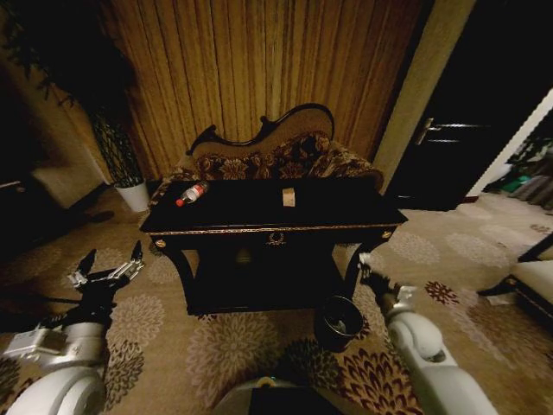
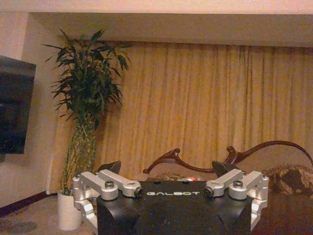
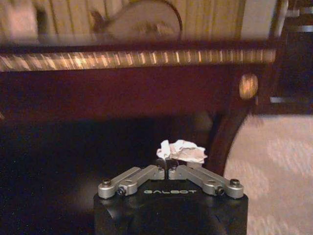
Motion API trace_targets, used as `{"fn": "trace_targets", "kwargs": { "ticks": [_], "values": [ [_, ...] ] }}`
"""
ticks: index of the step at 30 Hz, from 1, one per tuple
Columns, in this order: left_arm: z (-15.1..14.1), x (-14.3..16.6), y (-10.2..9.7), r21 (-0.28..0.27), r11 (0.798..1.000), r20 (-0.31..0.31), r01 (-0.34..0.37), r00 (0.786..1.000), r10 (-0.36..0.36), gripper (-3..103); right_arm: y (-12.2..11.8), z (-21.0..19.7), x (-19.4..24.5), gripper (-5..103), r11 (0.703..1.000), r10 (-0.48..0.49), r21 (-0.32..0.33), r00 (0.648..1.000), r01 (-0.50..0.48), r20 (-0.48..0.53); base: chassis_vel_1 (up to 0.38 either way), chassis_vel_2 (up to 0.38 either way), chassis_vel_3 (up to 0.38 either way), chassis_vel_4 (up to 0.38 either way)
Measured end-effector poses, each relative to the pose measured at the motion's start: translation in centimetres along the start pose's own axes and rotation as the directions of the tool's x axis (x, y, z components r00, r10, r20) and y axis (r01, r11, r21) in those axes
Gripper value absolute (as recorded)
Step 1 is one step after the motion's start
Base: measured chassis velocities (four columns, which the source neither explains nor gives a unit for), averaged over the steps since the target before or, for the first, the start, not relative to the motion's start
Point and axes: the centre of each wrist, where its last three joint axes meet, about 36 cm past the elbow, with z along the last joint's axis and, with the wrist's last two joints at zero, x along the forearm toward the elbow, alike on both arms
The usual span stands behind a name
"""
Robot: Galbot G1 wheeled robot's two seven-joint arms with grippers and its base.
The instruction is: Move to the front of the table and place the trash on the table into the trash bin.
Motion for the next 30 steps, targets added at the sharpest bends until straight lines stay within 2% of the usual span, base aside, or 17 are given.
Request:
{"fn": "trace_targets", "kwargs": {
  "ticks": [6, 8, 11, 16, 26, 27, 28, 30],
  "values": [
    [0.1, 0.1, 0.0, 0.007, 1.0, -0.005, 0.008, 1.0, -0.008, 100, -0.5, 3.5, -2.9, 0, 0.999, 0.048, -0.002, 0.997, -0.048, -0.062, 0.0, 0.0, 0.0, 0.0],
    [0.2, 0.3, 0.0, 0.005, 1.0, -0.016, 0.009, 1.0, -0.009, 100, -1.6, 6.3, -5.3, 0, 0.996, 0.088, 0.034, 0.991, -0.085, -0.097, 0.0, 0.0, 0.0, 0.0],
    [0.2, 0.3, 0.0, 0.005, 1.0, -0.018, 0.009, 1.0, -0.009, 100, -1.9, 6.8, -5.7, 0, 0.995, 0.093, 0.039, 0.99, -0.09, -0.107, 0.0, 0.0, 0.0, 0.0],
    [0.2, 0.3, 0.0, 0.003, 1.0, -0.018, 0.002, 1.0, -0.002, 100, -2.9, 10.4, -7.6, 0, 0.992, 0.12, 0.058, 0.979, -0.112, -0.166, 0.0, 0.0, 0.0, 0.0],
    [0.3, 0.3, -0.1, 0.008, 1.0, -0.02, 0.001, 1.0, -0.001, 100, -2.7, 11.7, -7.7, -3, 0.992, 0.104, 0.093, 0.978, -0.088, -0.18, 0.0, 0.0, 0.0, 0.0],
    [0.3, 0.3, -0.1, 0.008, 1.0, -0.02, 0.002, 1.0, -0.001, 100, -2.7, 11.5, -7.7, 7, 0.992, 0.101, 0.094, 0.979, -0.085, -0.177, 0.0, 0.0, 0.0, 0.0],
    [0.3, 0.3, -0.1, 0.008, 1.0, -0.02, 0.002, 1.0, -0.001, 100, -2.7, 11.5, -7.7, 7, 0.992, 0.101, 0.094, 0.979, -0.085, -0.177, 0.0, 0.0, 0.0, 0.0],
    [0.3, 0.3, -0.1, 0.008, 1.0, -0.02, 0.003, 1.0, -0.002, 100, -2.7, 11.2, -7.7, 17, 0.992, 0.099, 0.096, 0.981, -0.084, -0.168, 0.0, 0.0, 0.0, 0.0]
  ]
}}
